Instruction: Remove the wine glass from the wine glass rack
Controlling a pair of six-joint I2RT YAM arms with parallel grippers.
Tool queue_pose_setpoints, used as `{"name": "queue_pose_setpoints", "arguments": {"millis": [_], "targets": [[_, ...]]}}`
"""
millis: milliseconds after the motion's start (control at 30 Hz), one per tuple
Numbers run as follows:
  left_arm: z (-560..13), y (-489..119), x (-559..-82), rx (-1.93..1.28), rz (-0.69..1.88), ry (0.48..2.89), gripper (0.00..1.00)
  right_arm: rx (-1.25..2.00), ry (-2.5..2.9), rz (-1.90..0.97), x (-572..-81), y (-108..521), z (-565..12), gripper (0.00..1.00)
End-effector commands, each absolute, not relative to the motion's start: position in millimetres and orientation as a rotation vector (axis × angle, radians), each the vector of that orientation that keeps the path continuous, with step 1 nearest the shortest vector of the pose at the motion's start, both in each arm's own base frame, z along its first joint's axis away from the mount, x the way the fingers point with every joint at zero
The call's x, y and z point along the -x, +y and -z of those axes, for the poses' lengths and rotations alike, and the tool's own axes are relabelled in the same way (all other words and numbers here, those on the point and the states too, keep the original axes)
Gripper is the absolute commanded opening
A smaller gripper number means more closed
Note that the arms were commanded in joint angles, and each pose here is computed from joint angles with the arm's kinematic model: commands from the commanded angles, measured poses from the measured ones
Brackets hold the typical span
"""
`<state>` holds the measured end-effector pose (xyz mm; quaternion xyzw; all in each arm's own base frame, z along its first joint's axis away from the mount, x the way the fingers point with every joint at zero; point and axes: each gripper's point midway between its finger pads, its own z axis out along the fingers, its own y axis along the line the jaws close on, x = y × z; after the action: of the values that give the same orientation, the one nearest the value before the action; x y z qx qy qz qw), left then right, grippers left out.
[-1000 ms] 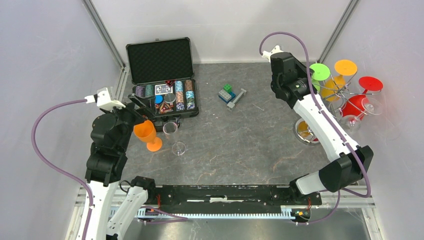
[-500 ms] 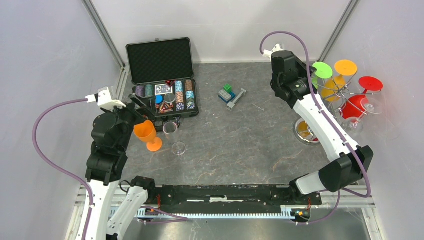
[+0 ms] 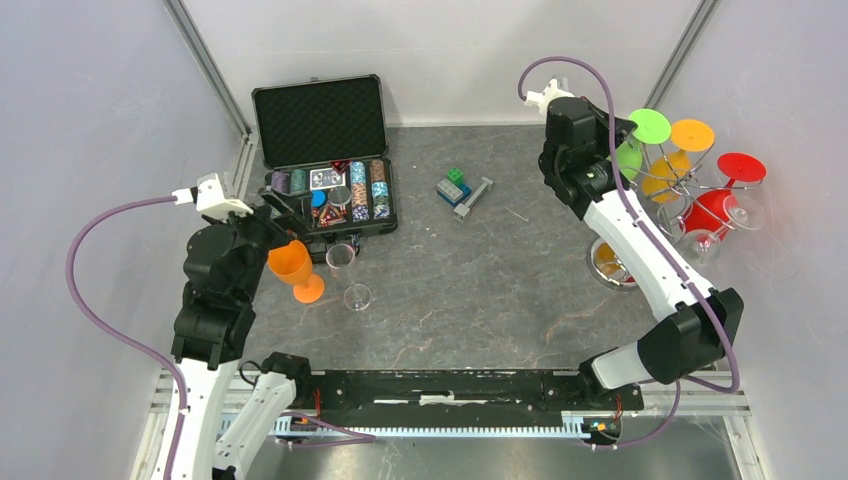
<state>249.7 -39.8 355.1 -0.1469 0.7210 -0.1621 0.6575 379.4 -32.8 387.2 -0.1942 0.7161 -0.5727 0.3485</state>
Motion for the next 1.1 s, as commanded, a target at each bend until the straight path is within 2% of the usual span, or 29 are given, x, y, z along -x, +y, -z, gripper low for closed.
{"name": "queue_pose_setpoints", "arguments": {"millis": [0, 333, 567, 767, 1067], "targets": [[-370.0, -41.7, -248.3, 0.304, 0.378, 1.597, 1.0, 0.464, 1.83, 1.469, -386.2, -34.0, -389.6, 0.0], [-368.7, -41.9, -247.9, 0.304, 0.378, 1.601, 1.0, 0.384, 1.832, 1.526, -387.7, -48.7, -392.9, 0.0], [-368.9, -42.6, -248.2, 0.308, 0.386, 1.598, 1.0, 0.328, 1.882, 1.555, -364.3, -58.1, -390.1, 0.0], [-368.1, -45.4, -249.8, 0.307, 0.403, 1.6, 1.0, 0.388, 1.907, 1.467, -352.2, -46.4, -383.8, 0.0], [-369.8, -48.4, -249.2, 0.305, 0.425, 1.596, 1.0, 0.536, 1.862, 1.143, -363.6, 14.1, -376.5, 0.0]]}}
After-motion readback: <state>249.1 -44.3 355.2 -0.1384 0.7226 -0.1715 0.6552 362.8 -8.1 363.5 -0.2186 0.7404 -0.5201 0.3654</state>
